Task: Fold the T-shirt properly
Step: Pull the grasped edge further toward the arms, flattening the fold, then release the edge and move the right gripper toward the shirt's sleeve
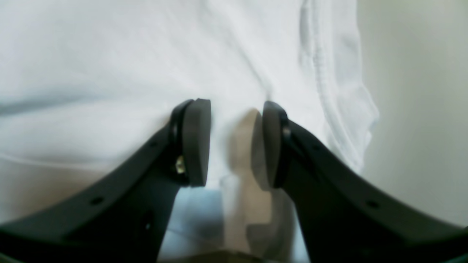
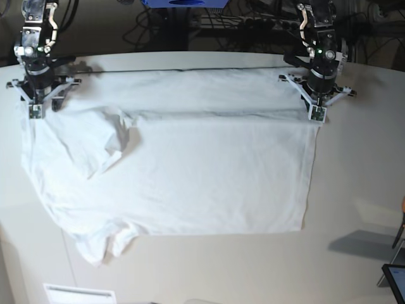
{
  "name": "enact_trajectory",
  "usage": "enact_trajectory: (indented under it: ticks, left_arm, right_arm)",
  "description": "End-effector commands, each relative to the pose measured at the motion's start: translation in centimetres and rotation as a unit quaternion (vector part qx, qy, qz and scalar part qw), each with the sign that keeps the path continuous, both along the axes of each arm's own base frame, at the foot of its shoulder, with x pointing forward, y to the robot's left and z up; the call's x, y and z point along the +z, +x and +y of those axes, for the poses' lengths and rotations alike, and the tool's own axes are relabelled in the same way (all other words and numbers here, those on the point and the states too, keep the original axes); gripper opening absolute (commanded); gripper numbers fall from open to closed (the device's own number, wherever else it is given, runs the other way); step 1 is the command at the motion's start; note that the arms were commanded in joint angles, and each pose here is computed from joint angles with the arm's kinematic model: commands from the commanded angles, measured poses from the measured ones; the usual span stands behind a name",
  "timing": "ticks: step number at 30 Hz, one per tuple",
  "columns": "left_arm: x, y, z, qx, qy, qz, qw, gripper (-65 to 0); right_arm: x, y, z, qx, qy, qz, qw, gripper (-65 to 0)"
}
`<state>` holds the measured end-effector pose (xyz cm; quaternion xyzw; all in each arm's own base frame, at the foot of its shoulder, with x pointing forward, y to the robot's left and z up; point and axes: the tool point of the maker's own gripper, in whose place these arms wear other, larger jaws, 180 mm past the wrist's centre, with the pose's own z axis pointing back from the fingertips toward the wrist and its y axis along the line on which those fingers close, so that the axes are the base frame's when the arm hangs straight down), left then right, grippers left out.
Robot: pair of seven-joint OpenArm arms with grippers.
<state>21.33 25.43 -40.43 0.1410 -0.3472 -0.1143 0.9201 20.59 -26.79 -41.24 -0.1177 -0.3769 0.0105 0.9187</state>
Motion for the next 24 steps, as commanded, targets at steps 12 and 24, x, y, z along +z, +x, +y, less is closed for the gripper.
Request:
enact_trajectory:
  ticks: [12, 24]
  left_arm:
    - [0.5, 1.0, 0.9, 0.007, 0.020, 0.008, 1.000, -65.0]
    - [2.9, 2.0, 0.5, 0.001, 0.024, -0.027, 0.999, -65.0]
  right_arm:
    - [-0.9, -2.2, -0.5, -0.006, -0.010, 0.036, 0.9993, -42.8]
    - [5.1, 1.5, 0.8, 0.018, -0.024, -0.054, 0.9981, -42.8]
